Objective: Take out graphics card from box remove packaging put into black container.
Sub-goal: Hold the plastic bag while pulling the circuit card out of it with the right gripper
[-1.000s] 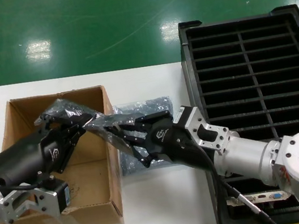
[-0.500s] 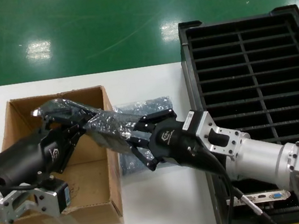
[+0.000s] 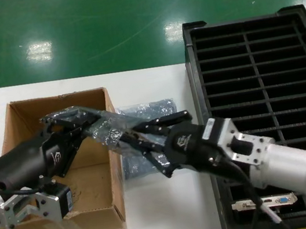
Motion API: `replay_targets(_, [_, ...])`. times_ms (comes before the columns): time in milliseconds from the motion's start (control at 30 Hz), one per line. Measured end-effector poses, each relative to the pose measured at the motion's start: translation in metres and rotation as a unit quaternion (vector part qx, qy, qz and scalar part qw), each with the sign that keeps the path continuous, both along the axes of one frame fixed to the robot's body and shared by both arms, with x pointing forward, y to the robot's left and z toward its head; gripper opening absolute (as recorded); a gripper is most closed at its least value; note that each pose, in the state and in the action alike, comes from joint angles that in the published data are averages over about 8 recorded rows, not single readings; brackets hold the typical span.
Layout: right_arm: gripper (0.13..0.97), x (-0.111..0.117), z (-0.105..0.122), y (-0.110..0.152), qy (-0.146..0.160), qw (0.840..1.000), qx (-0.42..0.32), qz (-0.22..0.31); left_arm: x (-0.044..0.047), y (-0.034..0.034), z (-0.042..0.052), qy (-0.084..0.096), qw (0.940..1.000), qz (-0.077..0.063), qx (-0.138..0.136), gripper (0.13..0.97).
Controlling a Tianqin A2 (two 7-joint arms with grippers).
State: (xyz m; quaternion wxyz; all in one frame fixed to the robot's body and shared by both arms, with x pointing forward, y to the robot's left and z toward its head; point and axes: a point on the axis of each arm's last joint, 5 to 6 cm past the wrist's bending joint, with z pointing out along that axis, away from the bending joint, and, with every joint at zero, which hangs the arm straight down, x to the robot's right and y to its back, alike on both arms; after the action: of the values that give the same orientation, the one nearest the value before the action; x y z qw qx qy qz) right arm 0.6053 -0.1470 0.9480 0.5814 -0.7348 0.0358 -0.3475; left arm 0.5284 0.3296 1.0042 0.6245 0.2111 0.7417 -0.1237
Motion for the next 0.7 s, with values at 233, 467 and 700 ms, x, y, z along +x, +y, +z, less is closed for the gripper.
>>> replay_targets(233, [0.189, -0.013, 0.008, -0.026, -0.020, 1.000, -0.004, -0.019, 0.0000, 0.0000, 0.0001, 0.000, 1.0000, 0.000, 0.000, 0.139])
replay_targets(467, [0.189, -0.032, 0.018, -0.052, -0.037, 0.999, -0.002, -0.027, 0.0000, 0.0000, 0.0000, 0.000, 1.0000, 0.000, 0.000, 0.139])
replay_targets(700, [0.189, -0.056, 0.033, -0.078, -0.047, 0.999, -0.004, -0.016, 0.0000, 0.0000, 0.0000, 0.000, 1.0000, 0.000, 0.000, 0.139])
